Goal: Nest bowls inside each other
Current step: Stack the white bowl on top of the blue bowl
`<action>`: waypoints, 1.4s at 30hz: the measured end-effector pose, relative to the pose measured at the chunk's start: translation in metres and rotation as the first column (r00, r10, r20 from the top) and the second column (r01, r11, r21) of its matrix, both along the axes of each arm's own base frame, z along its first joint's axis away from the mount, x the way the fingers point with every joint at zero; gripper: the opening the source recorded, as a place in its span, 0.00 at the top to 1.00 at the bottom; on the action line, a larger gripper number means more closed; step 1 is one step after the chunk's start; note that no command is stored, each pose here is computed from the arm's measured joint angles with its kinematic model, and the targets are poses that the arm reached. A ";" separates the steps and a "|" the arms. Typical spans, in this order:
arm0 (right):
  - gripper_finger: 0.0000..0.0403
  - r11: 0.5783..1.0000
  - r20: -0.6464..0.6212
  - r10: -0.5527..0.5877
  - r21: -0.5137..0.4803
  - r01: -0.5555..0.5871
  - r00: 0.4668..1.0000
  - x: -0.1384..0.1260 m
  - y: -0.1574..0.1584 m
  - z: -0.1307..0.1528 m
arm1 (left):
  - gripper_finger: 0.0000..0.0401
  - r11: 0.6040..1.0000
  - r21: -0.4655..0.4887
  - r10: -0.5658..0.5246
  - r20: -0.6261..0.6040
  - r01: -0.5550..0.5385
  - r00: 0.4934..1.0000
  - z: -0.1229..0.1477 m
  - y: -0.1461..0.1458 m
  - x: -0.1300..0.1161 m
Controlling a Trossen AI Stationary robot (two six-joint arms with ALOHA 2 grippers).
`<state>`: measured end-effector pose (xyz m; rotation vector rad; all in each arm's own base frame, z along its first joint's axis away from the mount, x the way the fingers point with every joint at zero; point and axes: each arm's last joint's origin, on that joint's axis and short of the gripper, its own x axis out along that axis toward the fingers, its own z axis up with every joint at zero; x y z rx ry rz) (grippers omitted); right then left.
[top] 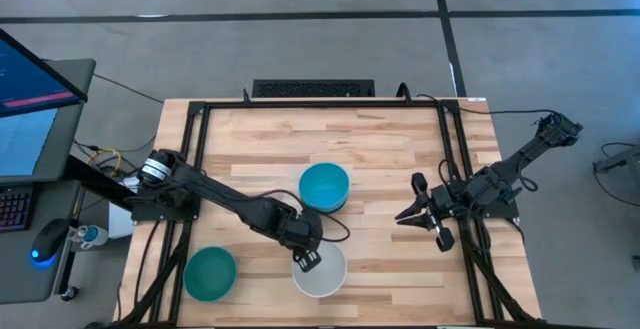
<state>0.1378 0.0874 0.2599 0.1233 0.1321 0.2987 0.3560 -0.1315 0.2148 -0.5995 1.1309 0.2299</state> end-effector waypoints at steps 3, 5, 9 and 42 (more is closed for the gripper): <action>0.83 0.999 0.003 -0.050 -0.006 0.050 0.999 0.000 -0.001 0.000 | 1.00 1.000 0.019 0.014 0.028 -0.015 1.000 0.021 -0.001 0.005; 0.83 0.996 0.006 -0.087 -0.010 0.087 0.996 0.001 -0.002 0.000 | 1.00 0.998 0.061 0.033 0.028 -0.035 0.999 0.038 0.001 0.007; 0.85 0.992 -0.017 -0.119 -0.035 0.118 0.993 0.001 -0.004 -0.003 | 1.00 0.985 0.144 0.089 0.020 -0.091 0.996 0.075 0.009 0.005; 0.89 0.909 -0.116 -0.409 -0.135 0.393 0.905 0.002 -0.021 -0.019 | 1.00 0.939 0.326 0.142 -0.072 -0.111 0.987 0.126 0.162 0.011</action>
